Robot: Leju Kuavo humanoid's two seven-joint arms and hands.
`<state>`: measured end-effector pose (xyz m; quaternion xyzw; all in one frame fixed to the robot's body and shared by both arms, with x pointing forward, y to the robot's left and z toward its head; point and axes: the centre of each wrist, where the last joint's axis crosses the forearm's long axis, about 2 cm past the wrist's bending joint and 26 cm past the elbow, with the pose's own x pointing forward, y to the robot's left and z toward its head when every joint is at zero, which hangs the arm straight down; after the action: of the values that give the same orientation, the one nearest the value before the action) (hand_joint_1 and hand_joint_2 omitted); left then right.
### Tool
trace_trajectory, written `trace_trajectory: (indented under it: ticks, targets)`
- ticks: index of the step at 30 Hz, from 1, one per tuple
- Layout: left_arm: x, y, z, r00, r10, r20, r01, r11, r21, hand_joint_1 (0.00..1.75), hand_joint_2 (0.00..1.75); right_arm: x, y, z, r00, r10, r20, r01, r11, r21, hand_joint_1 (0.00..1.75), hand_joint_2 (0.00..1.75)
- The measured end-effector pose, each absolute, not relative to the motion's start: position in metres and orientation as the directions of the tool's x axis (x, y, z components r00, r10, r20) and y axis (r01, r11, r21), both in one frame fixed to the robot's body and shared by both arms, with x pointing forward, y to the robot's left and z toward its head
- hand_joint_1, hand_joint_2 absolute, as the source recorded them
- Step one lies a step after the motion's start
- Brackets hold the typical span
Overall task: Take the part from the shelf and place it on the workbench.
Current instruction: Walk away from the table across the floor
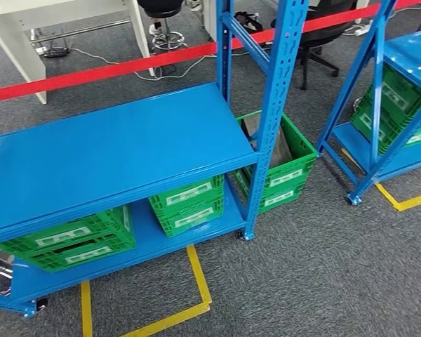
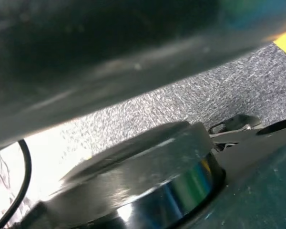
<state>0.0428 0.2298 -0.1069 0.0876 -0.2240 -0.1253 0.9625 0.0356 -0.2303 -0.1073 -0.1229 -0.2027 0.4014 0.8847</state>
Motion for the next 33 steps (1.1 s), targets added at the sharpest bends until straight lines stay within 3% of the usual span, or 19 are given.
trace_trajectory:
  ticks: [26, 28, 30, 32, 33]
  targets:
    - [0.0423, 0.2266, -0.1062, 0.872, -0.293, 0.392, 0.196, 0.943, 0.268, 0.0, 0.0, 0.0371, -0.2298, -0.1071, 0.594, 0.757, 0.272, -0.659, 0.652, -0.376, 0.0, 0.0]
    - [0.0406, 0.2273, -0.1065, 0.874, -0.292, 0.388, 0.195, 0.943, 0.269, 0.0, 0.87, 0.0374, -0.2294, -0.107, 0.595, 0.756, 0.273, -0.658, 0.653, -0.376, 0.0, 0.0]
    - [0.0412, 0.2274, -0.1064, 0.875, -0.291, 0.388, 0.194, 0.943, 0.269, 0.0, 1.75, 0.0372, -0.2288, -0.107, 0.6, 0.752, 0.273, -0.657, 0.658, -0.368, 0.0, 0.87]
    - [0.0427, 0.227, -0.1063, 0.88, -0.284, 0.38, 0.191, 0.945, 0.264, 0.0, 1.75, 0.0359, -0.2288, -0.1073, 0.62, 0.739, 0.264, -0.653, 0.672, -0.349, 0.0, 1.75]
    - [0.0425, 0.2272, -0.1063, 0.886, -0.277, 0.372, 0.188, 0.948, 0.258, 0.0, 1.75, 0.0354, -0.2291, -0.1074, 0.635, 0.729, 0.255, -0.648, 0.682, -0.338, 0.0, 1.75]
